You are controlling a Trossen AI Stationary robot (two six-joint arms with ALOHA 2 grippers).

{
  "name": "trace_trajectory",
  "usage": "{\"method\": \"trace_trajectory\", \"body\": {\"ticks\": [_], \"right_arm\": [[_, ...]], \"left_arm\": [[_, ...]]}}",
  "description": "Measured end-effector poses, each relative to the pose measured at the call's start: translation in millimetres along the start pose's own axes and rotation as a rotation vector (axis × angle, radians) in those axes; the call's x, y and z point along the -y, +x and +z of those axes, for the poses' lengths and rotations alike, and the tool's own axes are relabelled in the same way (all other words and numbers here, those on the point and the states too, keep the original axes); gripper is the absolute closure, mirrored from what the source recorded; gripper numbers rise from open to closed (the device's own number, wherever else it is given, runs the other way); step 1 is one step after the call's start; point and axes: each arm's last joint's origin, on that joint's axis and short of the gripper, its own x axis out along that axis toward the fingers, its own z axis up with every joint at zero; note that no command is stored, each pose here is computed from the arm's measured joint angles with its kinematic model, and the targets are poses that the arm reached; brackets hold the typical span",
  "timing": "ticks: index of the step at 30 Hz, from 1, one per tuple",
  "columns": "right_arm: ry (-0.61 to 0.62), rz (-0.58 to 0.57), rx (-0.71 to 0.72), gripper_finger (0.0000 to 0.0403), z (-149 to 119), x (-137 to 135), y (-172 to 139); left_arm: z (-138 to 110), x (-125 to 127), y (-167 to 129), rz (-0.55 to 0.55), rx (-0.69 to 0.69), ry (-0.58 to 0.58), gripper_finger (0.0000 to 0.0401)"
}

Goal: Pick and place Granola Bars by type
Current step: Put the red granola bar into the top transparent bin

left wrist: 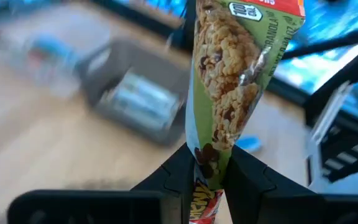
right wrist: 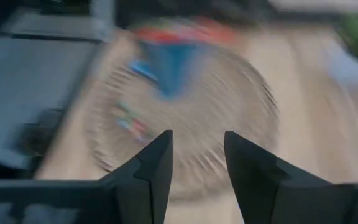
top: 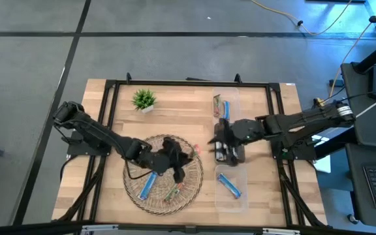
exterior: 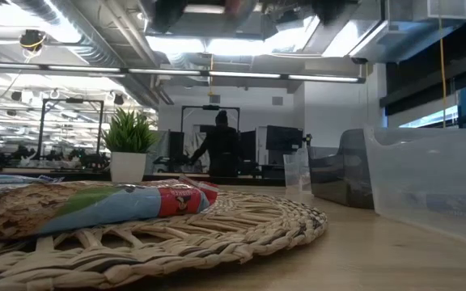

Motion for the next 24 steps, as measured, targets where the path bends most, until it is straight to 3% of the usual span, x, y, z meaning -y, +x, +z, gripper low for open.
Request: {"method": "trace_trajectory", "body": {"ticks": [4,9,24], "right_arm": [[-0.138,0.139,0.129,0.0256,12,-14,-5],[-0.217,0.168,0.192,0.0256,17,-20,-13],[-0.111,0.218,0.198,0.0256,18,-21,-10]], "left_arm": [[16,2,4,-0.053,0.114,0.059,0.0335],[27,3,5,-0.075,0.196,0.132,0.0335],[33,2,6,-0.092,0.229,0.180,0.0335]]}}
